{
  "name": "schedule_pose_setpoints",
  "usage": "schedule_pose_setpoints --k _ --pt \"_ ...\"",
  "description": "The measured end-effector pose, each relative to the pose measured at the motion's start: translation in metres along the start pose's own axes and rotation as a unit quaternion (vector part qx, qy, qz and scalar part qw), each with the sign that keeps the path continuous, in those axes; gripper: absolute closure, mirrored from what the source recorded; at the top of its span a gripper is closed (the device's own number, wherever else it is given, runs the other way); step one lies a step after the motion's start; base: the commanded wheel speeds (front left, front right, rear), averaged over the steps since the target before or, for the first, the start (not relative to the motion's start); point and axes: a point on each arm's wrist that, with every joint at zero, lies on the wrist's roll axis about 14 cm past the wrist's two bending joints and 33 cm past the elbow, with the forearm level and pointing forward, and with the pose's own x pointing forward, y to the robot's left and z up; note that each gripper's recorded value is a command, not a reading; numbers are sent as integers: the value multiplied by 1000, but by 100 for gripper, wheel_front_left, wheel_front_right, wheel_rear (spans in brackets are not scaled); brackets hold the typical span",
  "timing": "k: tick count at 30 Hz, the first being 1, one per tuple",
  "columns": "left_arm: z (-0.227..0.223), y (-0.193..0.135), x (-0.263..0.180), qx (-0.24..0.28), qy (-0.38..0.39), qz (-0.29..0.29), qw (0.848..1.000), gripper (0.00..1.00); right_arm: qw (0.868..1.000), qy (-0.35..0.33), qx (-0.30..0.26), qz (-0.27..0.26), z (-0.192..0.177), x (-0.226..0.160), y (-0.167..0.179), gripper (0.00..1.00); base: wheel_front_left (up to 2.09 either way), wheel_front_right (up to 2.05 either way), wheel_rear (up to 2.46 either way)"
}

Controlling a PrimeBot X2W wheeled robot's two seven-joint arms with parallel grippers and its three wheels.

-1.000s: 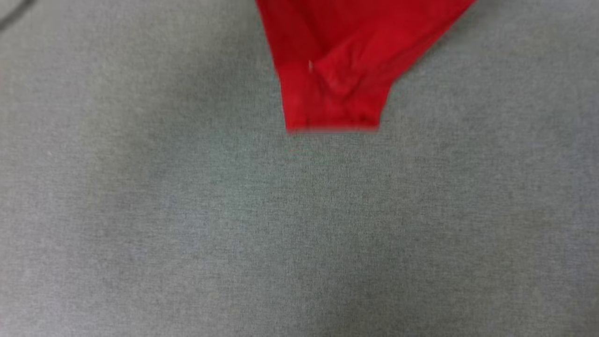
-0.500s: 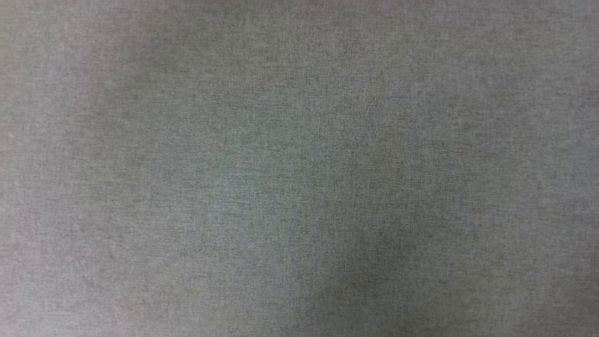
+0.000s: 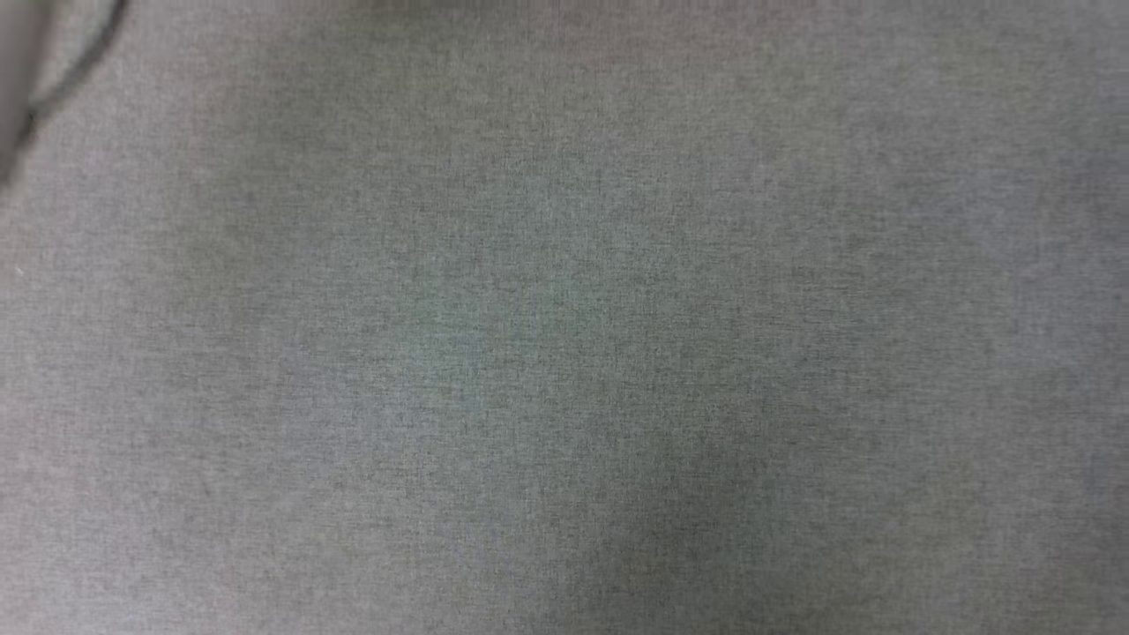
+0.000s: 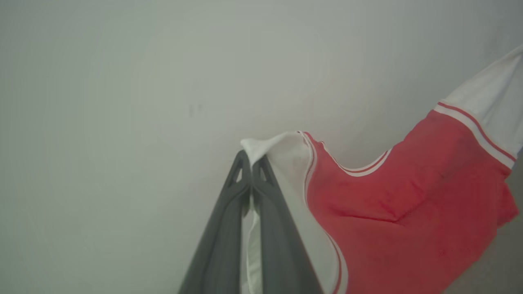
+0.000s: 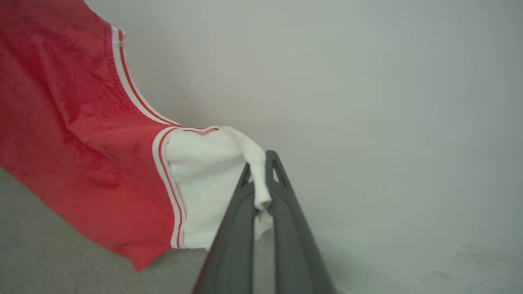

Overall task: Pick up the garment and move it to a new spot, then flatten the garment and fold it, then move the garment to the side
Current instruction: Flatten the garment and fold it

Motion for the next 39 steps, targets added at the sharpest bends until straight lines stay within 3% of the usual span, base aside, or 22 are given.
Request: schedule_pose_setpoints --k 9,16,25,39 --pt "-90 -44 -69 -74 86 -16 993 100 994 67 38 76 -84 -44 69 100 0 0 0" --pt "-127 -75 -143 -111 142 -12 984 100 988 91 72 107 -120 -99 98 100 0 0 0" --pt "-146 -109 -254 -166 203 17 965 100 979 132 121 101 -159 -199 102 100 0 0 0" --pt "-146 -130 -369 -169 275 54 945 100 962 185 185 78 -207 -330 115 100 0 0 0"
